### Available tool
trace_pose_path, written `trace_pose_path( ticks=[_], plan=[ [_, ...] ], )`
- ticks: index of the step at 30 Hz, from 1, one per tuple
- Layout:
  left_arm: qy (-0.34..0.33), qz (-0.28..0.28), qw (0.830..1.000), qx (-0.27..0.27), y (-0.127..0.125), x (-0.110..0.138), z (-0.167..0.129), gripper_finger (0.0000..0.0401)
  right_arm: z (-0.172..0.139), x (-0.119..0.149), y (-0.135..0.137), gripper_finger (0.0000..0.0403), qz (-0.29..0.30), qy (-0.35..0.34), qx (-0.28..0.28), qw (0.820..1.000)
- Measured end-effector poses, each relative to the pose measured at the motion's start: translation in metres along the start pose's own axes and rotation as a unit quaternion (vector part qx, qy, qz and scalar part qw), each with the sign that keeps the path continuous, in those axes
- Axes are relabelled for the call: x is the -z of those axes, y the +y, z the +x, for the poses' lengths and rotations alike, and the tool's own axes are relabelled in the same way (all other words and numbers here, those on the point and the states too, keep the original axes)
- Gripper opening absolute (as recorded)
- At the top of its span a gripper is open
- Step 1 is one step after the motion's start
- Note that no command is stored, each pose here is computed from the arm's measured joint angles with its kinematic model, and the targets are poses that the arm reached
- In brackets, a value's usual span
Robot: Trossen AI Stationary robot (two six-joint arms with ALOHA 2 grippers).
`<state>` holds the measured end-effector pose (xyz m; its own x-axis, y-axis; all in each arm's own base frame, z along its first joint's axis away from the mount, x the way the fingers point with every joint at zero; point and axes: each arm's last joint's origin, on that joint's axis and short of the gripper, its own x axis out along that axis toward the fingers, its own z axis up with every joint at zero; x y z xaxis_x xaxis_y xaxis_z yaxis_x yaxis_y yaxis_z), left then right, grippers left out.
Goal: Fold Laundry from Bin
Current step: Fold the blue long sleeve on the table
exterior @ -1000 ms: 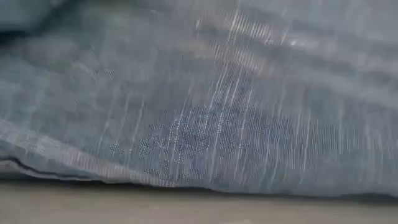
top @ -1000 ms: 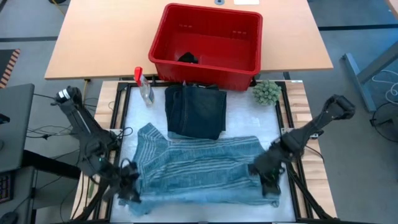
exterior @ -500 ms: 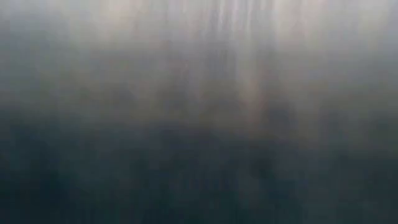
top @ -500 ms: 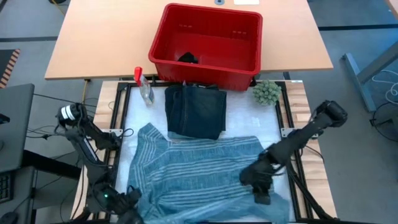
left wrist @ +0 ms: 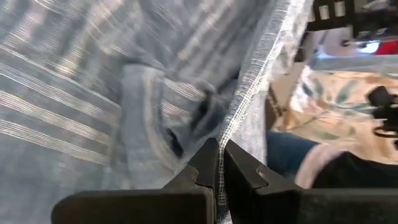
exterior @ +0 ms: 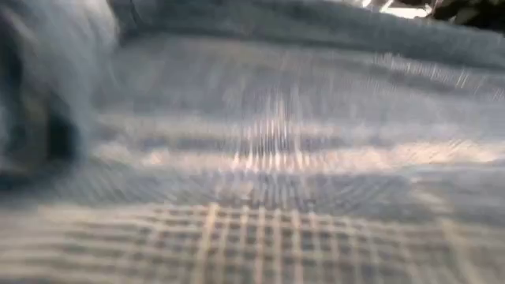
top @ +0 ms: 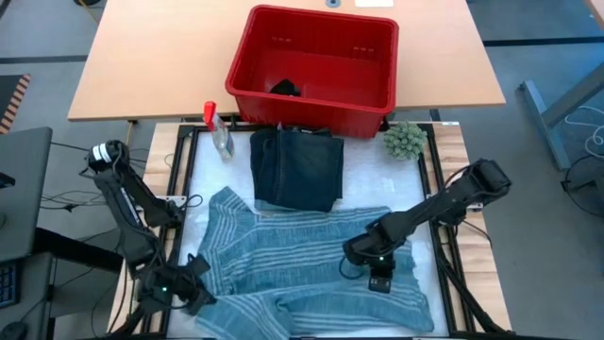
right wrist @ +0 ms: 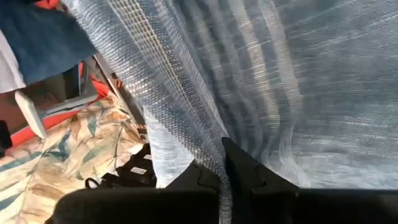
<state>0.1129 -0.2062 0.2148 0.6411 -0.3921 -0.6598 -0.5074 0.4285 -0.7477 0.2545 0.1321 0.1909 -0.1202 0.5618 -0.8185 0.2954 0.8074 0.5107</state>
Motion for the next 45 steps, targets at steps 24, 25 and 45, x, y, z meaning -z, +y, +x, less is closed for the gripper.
trace_pose_path(
  ticks=[24, 25, 45],
  plan=[
    [0.016, 0.074, 0.986, -0.148, 0.015, -0.046, 0.013, 0.0078, -0.021, 0.002, -0.032, 0.0205, 0.044, 0.040, 0.076, 0.995],
    [0.021, 0.079, 0.985, -0.153, 0.016, -0.047, 0.013, 0.0089, -0.024, 0.005, -0.033, 0.0223, 0.041, 0.054, 0.084, 0.994],
    [-0.120, 0.117, 0.960, -0.224, 0.057, -0.110, -0.049, 0.0168, -0.111, -0.019, -0.124, 0.0282, -0.015, -0.191, 0.185, 0.964]
  ],
)
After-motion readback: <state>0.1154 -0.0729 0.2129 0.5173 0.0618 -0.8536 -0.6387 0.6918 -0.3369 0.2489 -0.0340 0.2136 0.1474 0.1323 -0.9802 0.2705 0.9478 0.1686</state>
